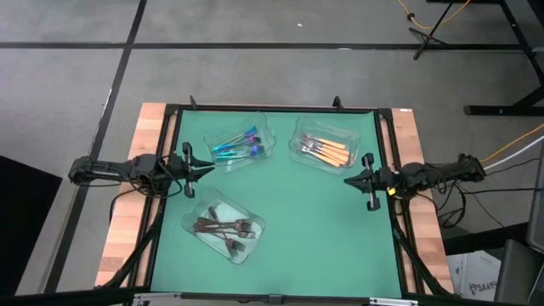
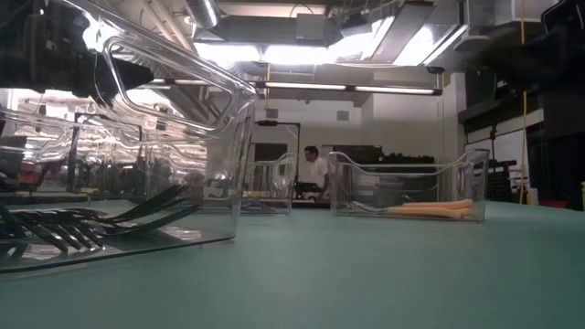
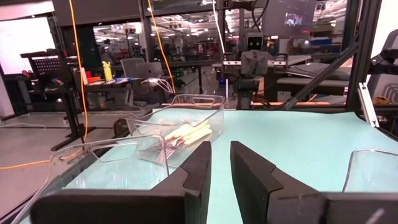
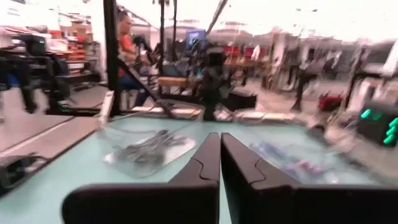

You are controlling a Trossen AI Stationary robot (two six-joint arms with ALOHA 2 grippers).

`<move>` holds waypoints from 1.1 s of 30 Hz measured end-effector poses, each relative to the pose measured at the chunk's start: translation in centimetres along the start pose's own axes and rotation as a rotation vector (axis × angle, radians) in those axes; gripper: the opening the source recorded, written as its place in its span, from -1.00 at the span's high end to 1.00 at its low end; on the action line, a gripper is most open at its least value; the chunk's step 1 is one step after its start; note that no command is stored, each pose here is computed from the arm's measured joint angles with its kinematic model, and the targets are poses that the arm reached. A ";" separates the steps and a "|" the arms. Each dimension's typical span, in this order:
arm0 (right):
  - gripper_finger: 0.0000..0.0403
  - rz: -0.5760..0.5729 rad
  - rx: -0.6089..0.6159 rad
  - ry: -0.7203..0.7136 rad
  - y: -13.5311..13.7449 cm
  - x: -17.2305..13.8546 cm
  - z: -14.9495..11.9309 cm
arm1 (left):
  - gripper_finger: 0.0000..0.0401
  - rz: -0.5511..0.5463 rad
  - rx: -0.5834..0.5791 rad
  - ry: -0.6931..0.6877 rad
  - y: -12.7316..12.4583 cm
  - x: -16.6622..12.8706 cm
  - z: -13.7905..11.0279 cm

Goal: Sort silverware by color (type)
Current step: Return to Home position

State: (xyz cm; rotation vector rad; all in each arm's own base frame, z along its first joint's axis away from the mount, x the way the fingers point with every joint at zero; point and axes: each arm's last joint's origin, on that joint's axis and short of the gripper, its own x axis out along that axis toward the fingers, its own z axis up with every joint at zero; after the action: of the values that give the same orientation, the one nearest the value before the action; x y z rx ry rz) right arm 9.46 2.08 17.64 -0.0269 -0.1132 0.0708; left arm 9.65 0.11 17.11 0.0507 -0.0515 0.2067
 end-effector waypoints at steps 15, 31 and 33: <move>0.98 -0.038 -0.109 0.084 -2.5 0.0 -0.9 | 0.73 0.000 0.000 0.001 0.0 0.0 0.0; 0.98 -0.116 -0.082 0.097 -3.0 0.0 -1.0 | 0.73 0.000 0.000 0.001 0.0 0.0 0.0; 0.98 -0.116 -0.082 0.097 -3.0 0.0 -1.0 | 0.73 0.000 0.000 0.001 0.0 0.0 0.0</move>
State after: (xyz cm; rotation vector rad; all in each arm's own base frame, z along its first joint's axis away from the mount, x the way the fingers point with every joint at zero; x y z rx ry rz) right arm 9.75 -0.91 16.78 -0.1053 -0.0202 -0.0507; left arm 9.66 0.11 17.10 0.0507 -0.0504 0.2068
